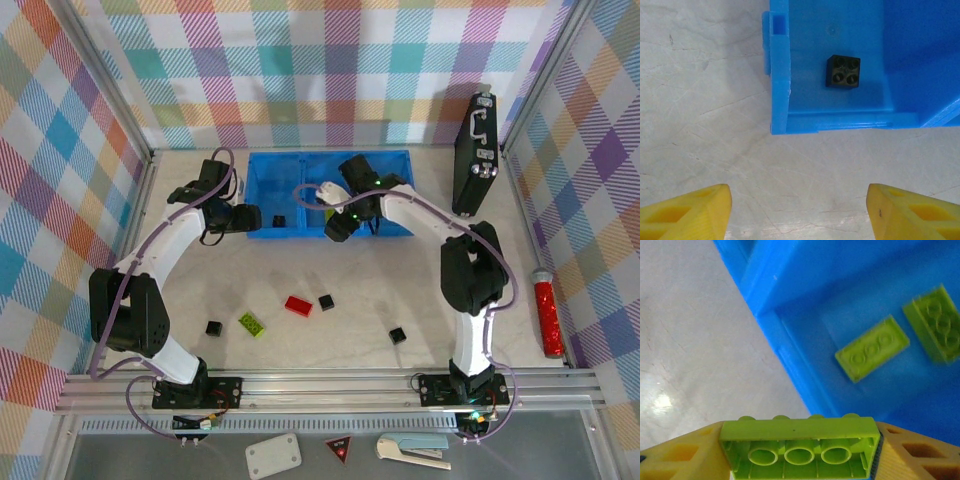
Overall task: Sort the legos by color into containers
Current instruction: Place the lego in the container.
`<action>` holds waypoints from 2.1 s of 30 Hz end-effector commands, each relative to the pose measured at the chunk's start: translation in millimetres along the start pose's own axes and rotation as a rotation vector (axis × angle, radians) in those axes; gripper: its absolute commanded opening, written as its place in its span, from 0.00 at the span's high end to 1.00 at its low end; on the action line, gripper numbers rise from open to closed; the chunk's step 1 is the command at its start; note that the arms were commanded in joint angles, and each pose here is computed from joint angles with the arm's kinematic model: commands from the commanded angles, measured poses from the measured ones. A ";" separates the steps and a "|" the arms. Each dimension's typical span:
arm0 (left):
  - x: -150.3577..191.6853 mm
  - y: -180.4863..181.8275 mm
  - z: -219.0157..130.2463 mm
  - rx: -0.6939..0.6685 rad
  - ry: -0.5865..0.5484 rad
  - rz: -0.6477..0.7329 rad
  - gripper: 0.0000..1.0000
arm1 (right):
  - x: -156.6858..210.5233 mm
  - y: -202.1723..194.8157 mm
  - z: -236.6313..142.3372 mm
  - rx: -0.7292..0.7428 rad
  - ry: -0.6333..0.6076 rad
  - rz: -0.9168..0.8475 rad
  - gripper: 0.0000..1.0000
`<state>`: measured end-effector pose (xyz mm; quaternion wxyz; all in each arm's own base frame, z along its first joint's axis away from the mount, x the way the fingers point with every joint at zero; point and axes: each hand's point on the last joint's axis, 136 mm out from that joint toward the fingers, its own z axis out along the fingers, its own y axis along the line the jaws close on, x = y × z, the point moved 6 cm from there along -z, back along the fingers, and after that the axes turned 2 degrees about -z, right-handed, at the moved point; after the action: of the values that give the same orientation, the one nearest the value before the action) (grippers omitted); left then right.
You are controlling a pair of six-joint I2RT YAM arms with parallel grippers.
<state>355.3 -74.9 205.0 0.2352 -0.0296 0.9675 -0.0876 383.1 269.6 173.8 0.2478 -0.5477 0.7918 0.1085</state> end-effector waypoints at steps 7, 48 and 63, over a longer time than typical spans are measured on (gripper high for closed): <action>-2.6 5.6 -9.4 -0.008 -0.043 0.010 0.29 | -41.4 -33.9 4.9 -0.095 -0.186 -0.382 0.39; 2.3 7.7 3.7 -0.018 -0.008 0.016 0.29 | -56.8 -46.1 12.0 -0.142 -0.268 -0.346 0.18; 14.3 -2.7 -3.2 0.003 0.098 -0.017 0.30 | -21.3 37.4 -39.9 -0.232 -0.301 -0.146 0.24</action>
<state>346.9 -74.2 194.8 0.2058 -0.0251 0.9750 -0.0803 365.1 274.9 201.9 0.2954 -0.6205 0.6914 0.2230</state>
